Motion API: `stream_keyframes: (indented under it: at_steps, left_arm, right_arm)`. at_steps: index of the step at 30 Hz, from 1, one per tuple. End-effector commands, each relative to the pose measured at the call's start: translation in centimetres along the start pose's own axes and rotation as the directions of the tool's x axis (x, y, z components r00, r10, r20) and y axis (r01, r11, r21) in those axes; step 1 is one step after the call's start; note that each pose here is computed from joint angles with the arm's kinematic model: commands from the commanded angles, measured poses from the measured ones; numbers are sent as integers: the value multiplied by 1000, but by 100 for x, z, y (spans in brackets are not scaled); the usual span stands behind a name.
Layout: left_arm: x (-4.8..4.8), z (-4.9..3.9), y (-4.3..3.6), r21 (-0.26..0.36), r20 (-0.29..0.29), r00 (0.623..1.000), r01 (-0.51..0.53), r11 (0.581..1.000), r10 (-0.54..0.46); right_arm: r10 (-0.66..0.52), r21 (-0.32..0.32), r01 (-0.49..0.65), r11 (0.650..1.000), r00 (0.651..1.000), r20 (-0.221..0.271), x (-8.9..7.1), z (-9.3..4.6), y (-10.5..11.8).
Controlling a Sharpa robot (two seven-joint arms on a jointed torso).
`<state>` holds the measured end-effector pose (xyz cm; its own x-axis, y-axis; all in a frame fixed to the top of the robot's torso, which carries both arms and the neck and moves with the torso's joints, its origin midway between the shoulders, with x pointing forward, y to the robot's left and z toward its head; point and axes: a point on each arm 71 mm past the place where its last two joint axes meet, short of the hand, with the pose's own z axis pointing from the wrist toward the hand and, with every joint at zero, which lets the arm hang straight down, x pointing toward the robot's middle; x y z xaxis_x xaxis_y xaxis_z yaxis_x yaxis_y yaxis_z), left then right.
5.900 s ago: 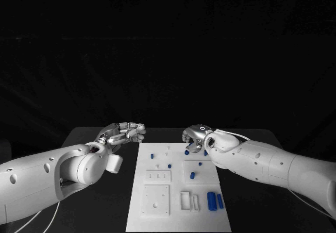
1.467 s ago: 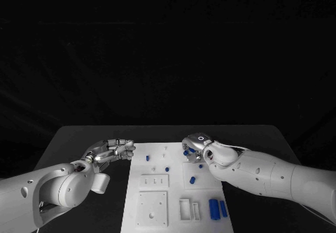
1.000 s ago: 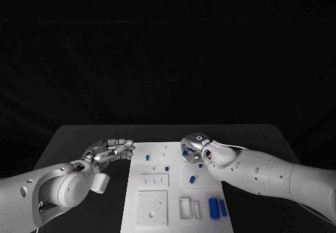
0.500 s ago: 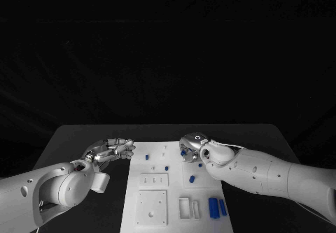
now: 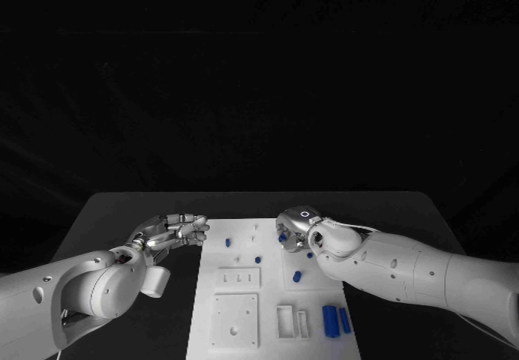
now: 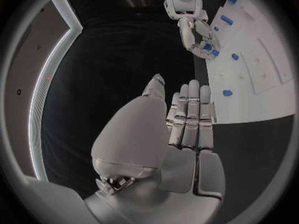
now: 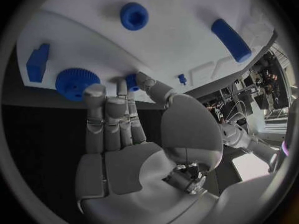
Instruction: Assemble the parts on the task board
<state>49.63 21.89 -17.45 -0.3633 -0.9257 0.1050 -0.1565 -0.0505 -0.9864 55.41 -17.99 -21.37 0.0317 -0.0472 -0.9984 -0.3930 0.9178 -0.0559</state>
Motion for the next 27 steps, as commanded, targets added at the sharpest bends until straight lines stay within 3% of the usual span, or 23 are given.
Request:
stream_keyframes:
  at_steps: [1,16,27]
  left_arm:
    - [17,9,-11,6,-14,1000,0,1000,0]
    - [32,23,-10,6,-14,1000,-2,1000,2]
    - [73,56,-8,7,-21,1000,-2,1000,2]
  right_arm:
    - [9,12,-10,1000,999,38,-31,0,43]
    - [0,2,0,1000,984,176,-230,135,303]
    - [-10,-8,11,1000,982,190,-256,302,473]
